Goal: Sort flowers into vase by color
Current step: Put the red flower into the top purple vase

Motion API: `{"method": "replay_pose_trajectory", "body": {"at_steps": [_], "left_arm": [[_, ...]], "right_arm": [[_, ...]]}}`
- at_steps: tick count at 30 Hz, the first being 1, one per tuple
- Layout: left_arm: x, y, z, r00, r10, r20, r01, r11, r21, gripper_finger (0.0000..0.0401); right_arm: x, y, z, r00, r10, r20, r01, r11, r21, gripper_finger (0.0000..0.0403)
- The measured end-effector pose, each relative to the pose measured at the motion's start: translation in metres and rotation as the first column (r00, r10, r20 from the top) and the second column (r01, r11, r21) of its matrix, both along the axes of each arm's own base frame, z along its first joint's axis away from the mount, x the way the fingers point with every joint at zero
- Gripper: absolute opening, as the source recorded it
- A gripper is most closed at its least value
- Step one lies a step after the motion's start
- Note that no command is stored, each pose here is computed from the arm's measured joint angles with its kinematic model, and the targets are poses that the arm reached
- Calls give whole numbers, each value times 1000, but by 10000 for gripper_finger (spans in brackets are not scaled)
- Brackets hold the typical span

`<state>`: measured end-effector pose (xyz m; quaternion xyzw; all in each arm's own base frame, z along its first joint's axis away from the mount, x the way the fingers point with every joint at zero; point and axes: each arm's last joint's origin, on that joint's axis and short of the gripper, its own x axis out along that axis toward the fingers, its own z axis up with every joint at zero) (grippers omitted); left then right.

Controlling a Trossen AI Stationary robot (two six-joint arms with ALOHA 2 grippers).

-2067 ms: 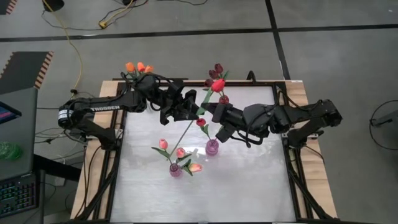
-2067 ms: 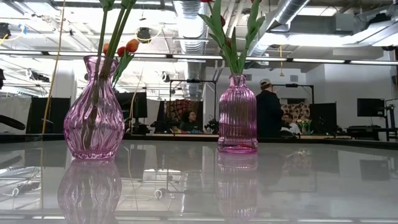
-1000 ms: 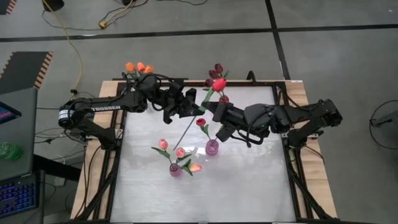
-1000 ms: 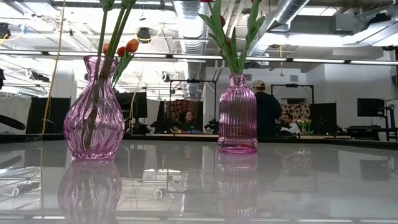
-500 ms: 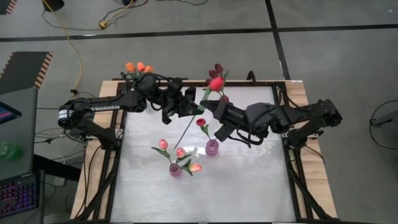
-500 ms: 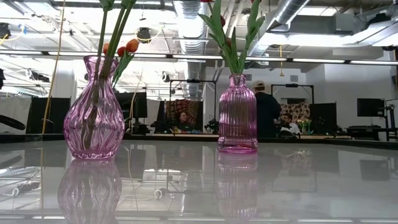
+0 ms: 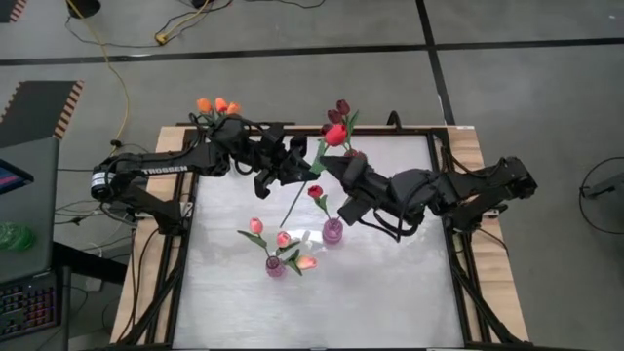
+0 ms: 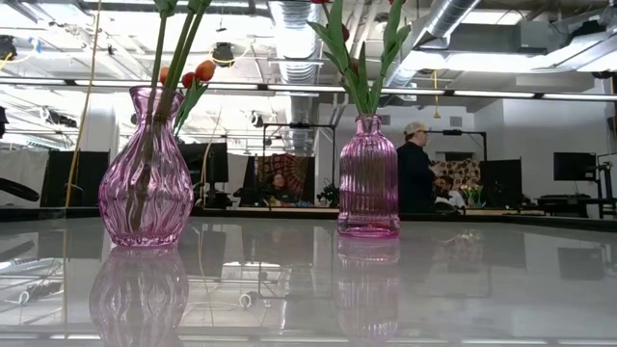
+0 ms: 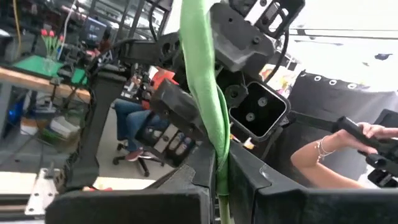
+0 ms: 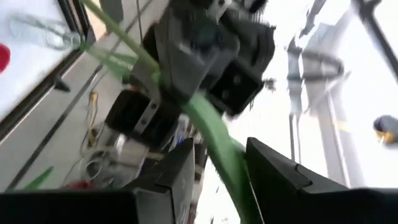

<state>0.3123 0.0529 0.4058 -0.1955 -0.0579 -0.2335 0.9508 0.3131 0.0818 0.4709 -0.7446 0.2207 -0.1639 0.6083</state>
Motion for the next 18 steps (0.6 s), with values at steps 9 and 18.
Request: {"method": "replay_pose_trajectory", "body": {"at_steps": [9, 18], "left_arm": [[0, 1, 2, 996, 67, 65, -72, 995, 72, 10], [0, 3, 3, 983, 144, 117, -159, 979, 132, 10]], "right_arm": [[-15, 10, 3, 955, -287, 71, 281, 956, 91, 172], [-69, 13, 34, 930, -249, 270, 141, 921, 363, 170]]}}
